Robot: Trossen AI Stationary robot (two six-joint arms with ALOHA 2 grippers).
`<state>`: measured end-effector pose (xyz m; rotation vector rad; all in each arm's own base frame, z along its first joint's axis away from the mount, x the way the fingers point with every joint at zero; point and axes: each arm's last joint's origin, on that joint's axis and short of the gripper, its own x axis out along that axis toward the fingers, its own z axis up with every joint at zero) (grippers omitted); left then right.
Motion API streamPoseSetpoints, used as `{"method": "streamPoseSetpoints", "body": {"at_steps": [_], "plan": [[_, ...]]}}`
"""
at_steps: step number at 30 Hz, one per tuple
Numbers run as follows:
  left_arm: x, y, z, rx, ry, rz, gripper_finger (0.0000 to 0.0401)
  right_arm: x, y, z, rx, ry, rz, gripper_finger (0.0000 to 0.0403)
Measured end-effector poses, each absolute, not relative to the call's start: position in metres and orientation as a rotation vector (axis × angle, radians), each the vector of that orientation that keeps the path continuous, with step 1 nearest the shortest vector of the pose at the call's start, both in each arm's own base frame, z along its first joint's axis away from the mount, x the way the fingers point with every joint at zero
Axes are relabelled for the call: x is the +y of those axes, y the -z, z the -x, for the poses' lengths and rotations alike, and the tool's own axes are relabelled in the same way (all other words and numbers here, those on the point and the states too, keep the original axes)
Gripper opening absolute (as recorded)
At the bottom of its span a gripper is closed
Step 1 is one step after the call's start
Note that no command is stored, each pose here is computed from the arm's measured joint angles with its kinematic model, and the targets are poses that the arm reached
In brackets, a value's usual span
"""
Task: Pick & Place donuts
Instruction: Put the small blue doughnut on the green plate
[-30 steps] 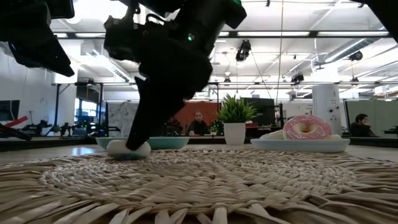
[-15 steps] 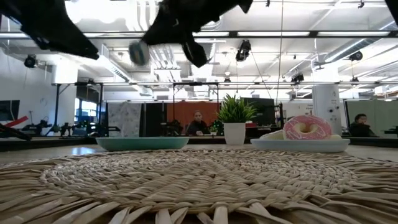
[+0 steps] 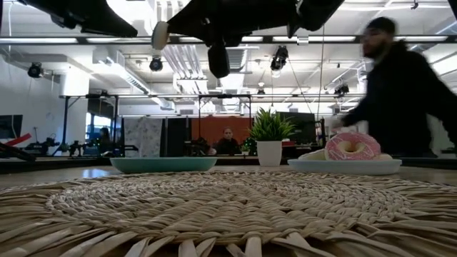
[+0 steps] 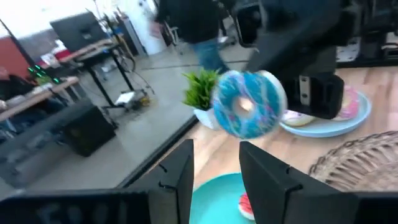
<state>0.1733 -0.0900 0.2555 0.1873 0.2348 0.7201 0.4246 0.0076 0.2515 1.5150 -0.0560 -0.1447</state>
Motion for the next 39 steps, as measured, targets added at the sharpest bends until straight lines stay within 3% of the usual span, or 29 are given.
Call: {"method": "streamPoseSetpoints", "body": {"at_steps": [20,30,39], "plan": [[-0.086,-0.262,-0.200,0.227,-0.727,-0.163,0.0105,0.007,-0.262,-0.428,-0.157,0.248,-1.603,0.0011],[-0.087,-0.253,-0.209,0.230,-0.795,-0.193,0.0175,0.009,-0.262,-0.428,-0.154,0.245,-1.611,0.0011],[-0.084,-0.250,-0.214,0.238,-0.801,-0.186,0.0182,0.012,-0.263,-0.428,-0.175,0.255,-1.644,0.0011]]}}
